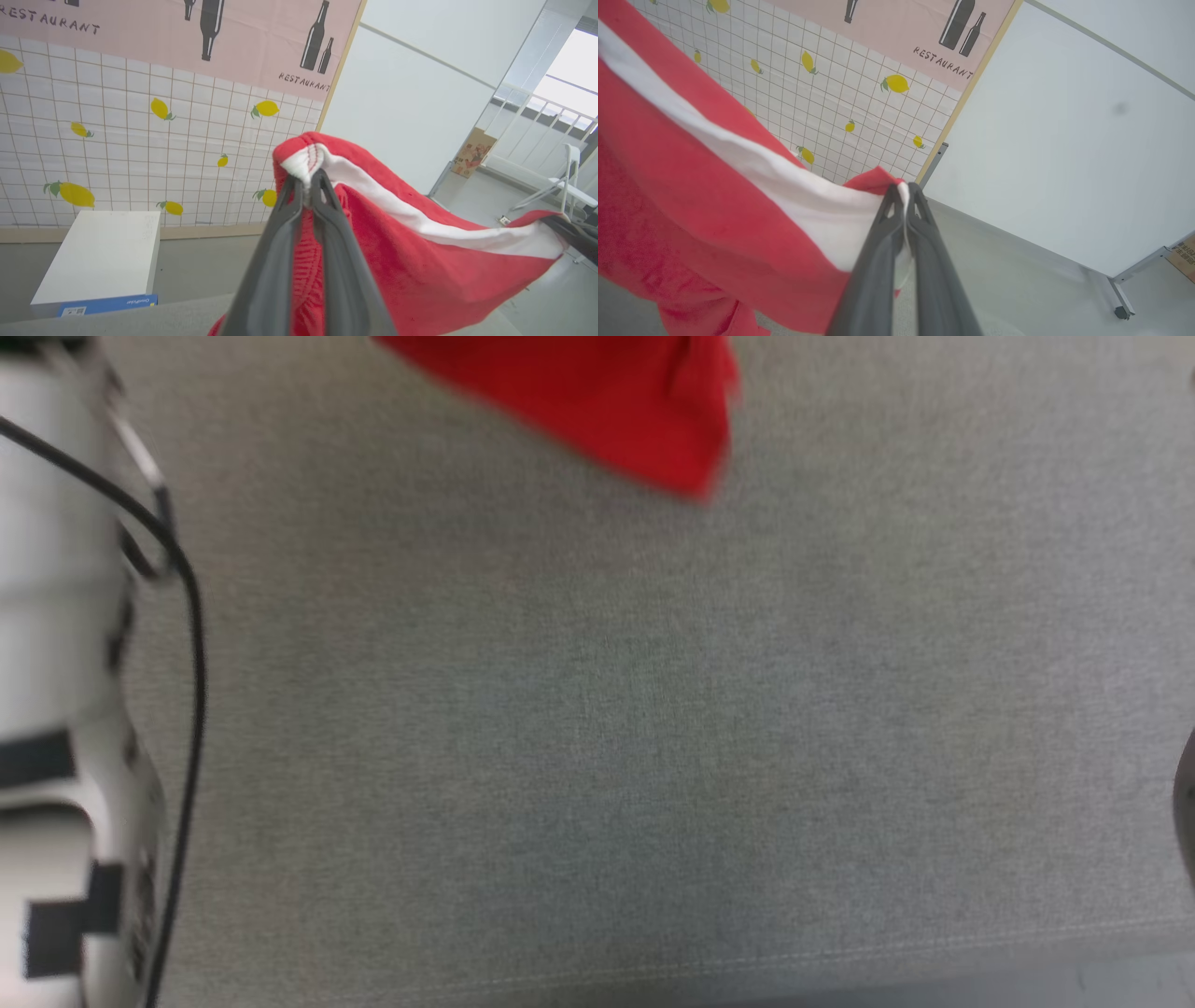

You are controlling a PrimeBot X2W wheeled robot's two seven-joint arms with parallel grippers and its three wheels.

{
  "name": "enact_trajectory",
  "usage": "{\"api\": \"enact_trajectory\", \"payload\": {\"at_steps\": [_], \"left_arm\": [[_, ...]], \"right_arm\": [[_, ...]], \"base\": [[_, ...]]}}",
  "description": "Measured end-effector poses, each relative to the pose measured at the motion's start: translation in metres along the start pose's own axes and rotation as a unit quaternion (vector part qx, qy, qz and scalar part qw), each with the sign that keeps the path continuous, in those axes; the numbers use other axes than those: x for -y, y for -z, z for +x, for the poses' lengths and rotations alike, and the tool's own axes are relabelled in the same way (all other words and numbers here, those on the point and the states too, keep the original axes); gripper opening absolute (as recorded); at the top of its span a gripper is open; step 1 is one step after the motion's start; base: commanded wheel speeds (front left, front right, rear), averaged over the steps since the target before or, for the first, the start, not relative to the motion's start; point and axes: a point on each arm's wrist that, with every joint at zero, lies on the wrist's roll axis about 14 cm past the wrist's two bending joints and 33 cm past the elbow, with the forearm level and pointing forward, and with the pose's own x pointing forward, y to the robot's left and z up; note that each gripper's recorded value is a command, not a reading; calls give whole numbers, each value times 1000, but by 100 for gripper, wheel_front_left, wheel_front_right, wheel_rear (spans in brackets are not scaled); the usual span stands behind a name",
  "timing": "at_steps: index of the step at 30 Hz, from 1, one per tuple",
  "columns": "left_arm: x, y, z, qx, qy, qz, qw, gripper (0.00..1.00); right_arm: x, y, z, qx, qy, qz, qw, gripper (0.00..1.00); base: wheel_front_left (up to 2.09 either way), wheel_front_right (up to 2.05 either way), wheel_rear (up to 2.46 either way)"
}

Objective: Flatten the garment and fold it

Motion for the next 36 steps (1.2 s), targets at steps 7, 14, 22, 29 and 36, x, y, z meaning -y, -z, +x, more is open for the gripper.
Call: {"api": "enact_trajectory", "payload": {"at_steps": [7, 14, 22, 29, 36], "left_arm": [[-30, -45, 36, 149, -27, -20, 988, 0], [-61, 18, 45, 111, -39, -48, 992, 0], [-73, 167, -36, -71, -65, -59, 994, 0], [-56, 246, -163, -203, -81, -48, 975, 0], [-25, 261, -254, -249, -114, -83, 958, 0]], "right_arm": [[19, -34, 42, 113, 41, -13, 993, 0], [-4, 26, 66, 73, 15, 1, 997, 0], [-64, 164, 12, -99, -71, 50, 991, 0], [-88, 233, -87, -212, -102, 104, 966, 0], [-101, 253, -175, -272, -102, 149, 945, 0]], "base": [[0, 0, 0], [0, 0, 0], [0, 0, 0], [0, 0, 0], [0, 0, 0]]}}
